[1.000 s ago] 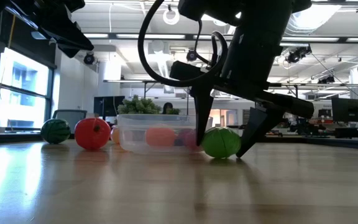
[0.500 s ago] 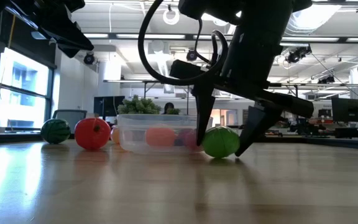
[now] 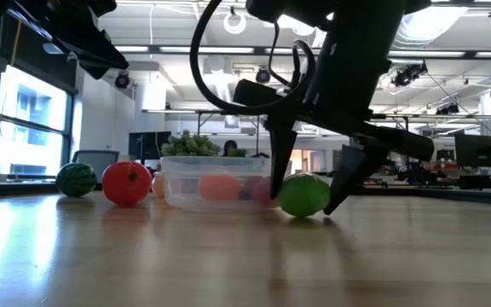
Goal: Pick and placing Produce into tupperware
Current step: Put the cabbage into the transparent bin
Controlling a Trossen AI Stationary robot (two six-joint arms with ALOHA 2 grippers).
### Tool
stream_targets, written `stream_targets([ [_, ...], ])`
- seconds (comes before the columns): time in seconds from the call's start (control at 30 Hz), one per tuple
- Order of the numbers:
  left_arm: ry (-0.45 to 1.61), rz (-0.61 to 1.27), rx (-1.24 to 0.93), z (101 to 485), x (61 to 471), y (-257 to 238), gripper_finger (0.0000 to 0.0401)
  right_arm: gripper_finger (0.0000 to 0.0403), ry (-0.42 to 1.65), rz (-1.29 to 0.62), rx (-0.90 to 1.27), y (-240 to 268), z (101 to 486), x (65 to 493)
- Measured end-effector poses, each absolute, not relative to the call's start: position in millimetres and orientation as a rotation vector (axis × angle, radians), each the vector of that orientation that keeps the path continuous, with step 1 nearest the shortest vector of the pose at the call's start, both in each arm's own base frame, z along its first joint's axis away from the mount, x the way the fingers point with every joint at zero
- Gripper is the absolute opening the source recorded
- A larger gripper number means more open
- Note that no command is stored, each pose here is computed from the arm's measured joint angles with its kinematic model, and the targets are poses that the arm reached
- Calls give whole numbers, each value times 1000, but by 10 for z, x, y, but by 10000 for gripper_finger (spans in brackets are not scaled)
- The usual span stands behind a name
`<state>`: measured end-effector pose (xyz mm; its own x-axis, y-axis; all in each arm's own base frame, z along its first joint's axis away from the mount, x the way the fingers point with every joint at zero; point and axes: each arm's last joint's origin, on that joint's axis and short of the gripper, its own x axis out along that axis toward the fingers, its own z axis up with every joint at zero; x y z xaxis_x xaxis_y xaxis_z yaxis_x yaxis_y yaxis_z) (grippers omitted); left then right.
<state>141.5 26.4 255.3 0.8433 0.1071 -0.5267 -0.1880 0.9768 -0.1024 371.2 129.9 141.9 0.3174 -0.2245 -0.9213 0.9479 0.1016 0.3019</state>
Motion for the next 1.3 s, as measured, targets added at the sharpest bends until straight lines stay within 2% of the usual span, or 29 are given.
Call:
stream_targets([
  [0.33, 545, 156, -152, 2554, 1414, 264, 51, 237, 824, -1079, 1143, 1525, 1456, 3557],
  [0.7, 546, 156, -153, 2554, 1414, 264, 51, 237, 577, -1023, 1080, 1556, 1770, 3505],
  [1.03, 546, 157, -152, 2554, 1414, 264, 51, 237, 438, -916, 1015, 1181, 1988, 3784],
  [1.3, 545, 156, -153, 2554, 1414, 264, 51, 237, 537, -868, 1028, 786, 1984, 3948],
])
